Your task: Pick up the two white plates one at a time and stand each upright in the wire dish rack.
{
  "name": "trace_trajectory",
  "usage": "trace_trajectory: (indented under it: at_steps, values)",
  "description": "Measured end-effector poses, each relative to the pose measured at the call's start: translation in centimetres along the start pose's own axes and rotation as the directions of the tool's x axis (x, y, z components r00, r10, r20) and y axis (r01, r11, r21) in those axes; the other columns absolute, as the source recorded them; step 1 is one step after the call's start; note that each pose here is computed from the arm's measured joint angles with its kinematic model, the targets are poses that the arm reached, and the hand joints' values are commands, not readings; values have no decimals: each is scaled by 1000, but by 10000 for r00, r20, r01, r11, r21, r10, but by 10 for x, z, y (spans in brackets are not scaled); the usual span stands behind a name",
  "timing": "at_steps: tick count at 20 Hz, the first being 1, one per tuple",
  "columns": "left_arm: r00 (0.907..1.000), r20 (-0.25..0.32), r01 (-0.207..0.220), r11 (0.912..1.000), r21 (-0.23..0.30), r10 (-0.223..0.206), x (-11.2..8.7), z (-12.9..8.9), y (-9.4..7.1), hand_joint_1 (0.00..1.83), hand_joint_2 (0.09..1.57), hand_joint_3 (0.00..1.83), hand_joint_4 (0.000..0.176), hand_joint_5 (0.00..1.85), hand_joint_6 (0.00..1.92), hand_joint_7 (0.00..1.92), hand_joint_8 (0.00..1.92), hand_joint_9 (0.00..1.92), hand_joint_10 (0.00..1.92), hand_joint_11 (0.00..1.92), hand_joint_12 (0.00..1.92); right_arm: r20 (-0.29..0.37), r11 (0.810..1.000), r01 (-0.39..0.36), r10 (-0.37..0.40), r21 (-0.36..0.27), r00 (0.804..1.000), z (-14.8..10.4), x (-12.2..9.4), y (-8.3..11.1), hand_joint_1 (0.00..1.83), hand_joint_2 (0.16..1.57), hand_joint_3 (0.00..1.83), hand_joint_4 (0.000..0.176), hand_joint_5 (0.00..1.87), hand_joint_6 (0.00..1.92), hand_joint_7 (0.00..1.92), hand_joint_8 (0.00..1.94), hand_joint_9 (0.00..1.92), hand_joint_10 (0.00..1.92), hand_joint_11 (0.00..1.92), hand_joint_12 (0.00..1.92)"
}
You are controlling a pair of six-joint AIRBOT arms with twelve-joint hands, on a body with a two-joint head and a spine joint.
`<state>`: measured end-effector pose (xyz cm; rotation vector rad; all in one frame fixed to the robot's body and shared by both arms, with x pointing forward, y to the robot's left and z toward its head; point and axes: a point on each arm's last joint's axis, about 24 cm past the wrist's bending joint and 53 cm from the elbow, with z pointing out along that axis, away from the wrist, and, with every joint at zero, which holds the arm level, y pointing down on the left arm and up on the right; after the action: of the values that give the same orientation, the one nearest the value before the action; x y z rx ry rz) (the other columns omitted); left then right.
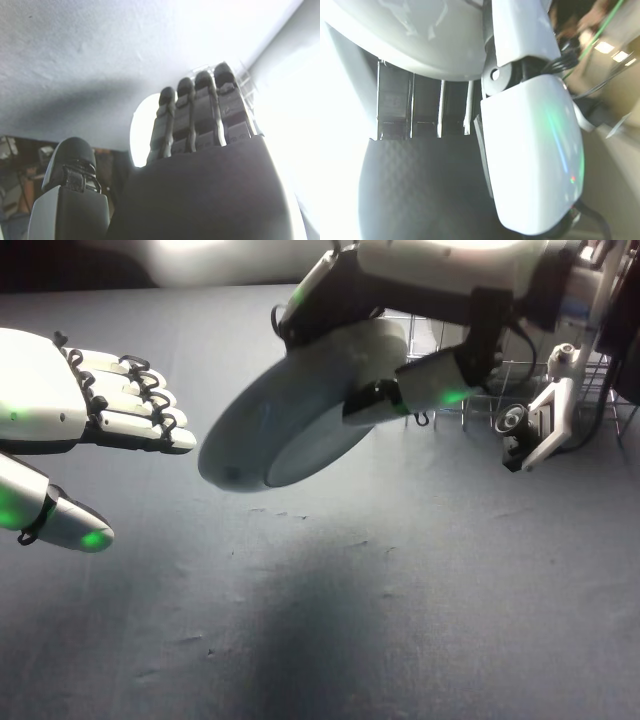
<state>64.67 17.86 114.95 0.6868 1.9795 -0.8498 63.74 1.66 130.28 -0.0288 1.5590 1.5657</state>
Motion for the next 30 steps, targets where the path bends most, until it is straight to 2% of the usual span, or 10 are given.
trace_trajectory:
  at_steps: [4,5,13,14,15,17,20,22,27,30]
  values:
    - [10000,-1,0,10000,4,0,0,0,0,0,1187,0,0,119,4,104,3,64,5,2,115,673,9872,-1541,1512,408,9862,1,-18,-8,1389,1072,1,0,926,1071,1048,785,1123,865,1107,945]
    - [10000,-4,-7,10000,7,7,0,0,0,0,1189,0,0,127,4,112,3,70,4,0,143,783,9840,-1733,1698,404,9824,1,-22,-7,1466,1113,10,0,795,1178,926,903,983,937,896,1390]
    - [10000,-2,9,10000,19,-9,0,1,0,0,1188,0,0,85,1,79,1,43,1,0,50,2160,9097,-4139,3975,348,8918,2,-67,-17,1497,1051,0,0,936,1005,1064,681,1139,689,1004,1320]
    - [10000,-2,13,10000,19,-13,0,1,0,0,1189,0,0,93,5,83,4,46,4,7,45,2234,9042,-4254,4074,370,8855,2,-69,-19,1497,1050,0,0,933,1007,1076,667,1136,691,1005,1320]
    - [10000,-12,-1,10000,5,1,0,0,0,0,1189,0,0,102,9,85,5,46,4,9,45,2322,9013,-4318,4129,350,8807,2,-73,-20,1412,1060,2,0,932,1063,1077,722,1147,779,1045,1074]
    - [10000,1,-4,10000,-43,4,0,0,2,0,1187,0,0,107,1,106,0,71,3,0,141,2516,8887,-4575,4359,316,8641,1,-81,-22,1482,1121,0,0,807,1174,936,845,960,948,855,1488]
    - [10000,-11,3,10000,-7,-3,0,0,1,0,1190,1,0,102,2,103,3,59,3,0,76,2771,8874,-4598,4336,340,8574,-2,-92,-29,1493,1069,1,0,912,1088,1050,652,1058,815,961,1378]
    - [10000,-13,-4,10000,-7,4,0,0,1,0,1196,0,0,98,0,88,1,43,0,0,48,2950,8786,-4762,4459,361,8450,-4,-98,-35,1481,1141,1,0,755,1253,878,931,907,1008,810,1544]
    - [10000,-15,-7,10000,-8,7,0,0,1,0,1194,2,0,125,3,120,0,76,0,0,128,3242,8704,-4908,4536,391,8302,-12,-108,-43,1480,1154,0,0,739,1258,857,975,866,1075,785,1585]
    - [10000,1,13,10000,0,-13,0,0,1,0,1184,0,0,115,0,110,0,75,0,0,152,3383,8702,-4890,4431,603,8302,-19,-110,-54,1493,1071,1,0,921,1055,1047,682,1043,844,951,1401]
